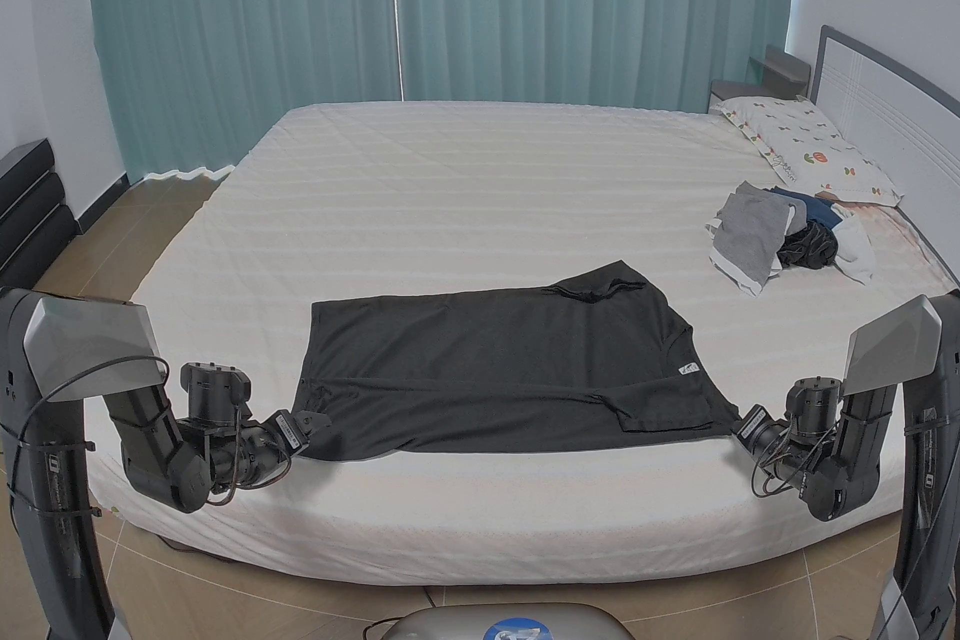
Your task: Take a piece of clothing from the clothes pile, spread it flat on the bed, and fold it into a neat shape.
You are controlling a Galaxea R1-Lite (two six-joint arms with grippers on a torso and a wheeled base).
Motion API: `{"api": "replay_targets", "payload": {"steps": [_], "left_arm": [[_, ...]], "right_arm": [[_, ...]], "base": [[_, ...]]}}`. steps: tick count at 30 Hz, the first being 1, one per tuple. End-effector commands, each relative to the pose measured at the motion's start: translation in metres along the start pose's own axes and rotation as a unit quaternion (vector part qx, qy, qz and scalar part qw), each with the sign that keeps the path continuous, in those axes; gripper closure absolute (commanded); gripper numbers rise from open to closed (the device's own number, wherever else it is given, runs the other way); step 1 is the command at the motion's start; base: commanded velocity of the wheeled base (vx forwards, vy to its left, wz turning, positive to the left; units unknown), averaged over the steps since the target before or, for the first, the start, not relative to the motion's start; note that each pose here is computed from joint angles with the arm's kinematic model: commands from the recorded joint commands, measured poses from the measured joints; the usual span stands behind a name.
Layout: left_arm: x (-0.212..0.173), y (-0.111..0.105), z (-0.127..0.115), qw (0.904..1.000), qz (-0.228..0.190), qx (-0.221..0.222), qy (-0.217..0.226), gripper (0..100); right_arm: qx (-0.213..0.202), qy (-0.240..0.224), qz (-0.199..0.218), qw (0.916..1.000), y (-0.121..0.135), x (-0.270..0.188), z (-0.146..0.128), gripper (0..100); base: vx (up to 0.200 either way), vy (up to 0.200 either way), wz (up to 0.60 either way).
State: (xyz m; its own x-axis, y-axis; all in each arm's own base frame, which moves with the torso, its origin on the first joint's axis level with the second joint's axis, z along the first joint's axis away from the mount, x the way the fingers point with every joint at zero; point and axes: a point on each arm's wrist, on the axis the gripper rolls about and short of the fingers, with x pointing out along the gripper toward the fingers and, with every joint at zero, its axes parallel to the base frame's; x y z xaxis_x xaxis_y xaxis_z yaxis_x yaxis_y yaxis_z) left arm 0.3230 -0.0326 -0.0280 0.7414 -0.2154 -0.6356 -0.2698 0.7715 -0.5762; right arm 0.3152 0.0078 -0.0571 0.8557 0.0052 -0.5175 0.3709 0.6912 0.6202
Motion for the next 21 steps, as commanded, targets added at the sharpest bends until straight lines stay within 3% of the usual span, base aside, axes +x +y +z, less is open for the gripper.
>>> {"api": "replay_targets", "payload": {"steps": [1,10,11,21], "left_arm": [[0.014,-0.004,-0.009,0.9999,0.006,0.01,0.004,0],[0.024,-0.008,-0.006,0.9999,0.007,0.014,-0.006,0],[0.024,-0.008,-0.006,0.9999,0.007,0.014,-0.008,100],[0.023,-0.006,-0.002,0.9998,0.009,0.01,-0.014,100]], "right_arm": [[-0.001,-0.002,0.003,1.0,0.001,-0.002,0.0,100],[-0.003,0.003,0.002,1.0,0.001,-0.003,-0.002,100],[-0.003,0.003,0.002,1.0,0.001,-0.003,-0.002,100],[-0.003,0.007,0.004,1.0,0.002,-0.011,0.0,100]], "base": [[0.0,0.0,0.0],[0.0,0.0,0.0],[0.0,0.0,0.0],[0.0,0.0,0.0]]}}
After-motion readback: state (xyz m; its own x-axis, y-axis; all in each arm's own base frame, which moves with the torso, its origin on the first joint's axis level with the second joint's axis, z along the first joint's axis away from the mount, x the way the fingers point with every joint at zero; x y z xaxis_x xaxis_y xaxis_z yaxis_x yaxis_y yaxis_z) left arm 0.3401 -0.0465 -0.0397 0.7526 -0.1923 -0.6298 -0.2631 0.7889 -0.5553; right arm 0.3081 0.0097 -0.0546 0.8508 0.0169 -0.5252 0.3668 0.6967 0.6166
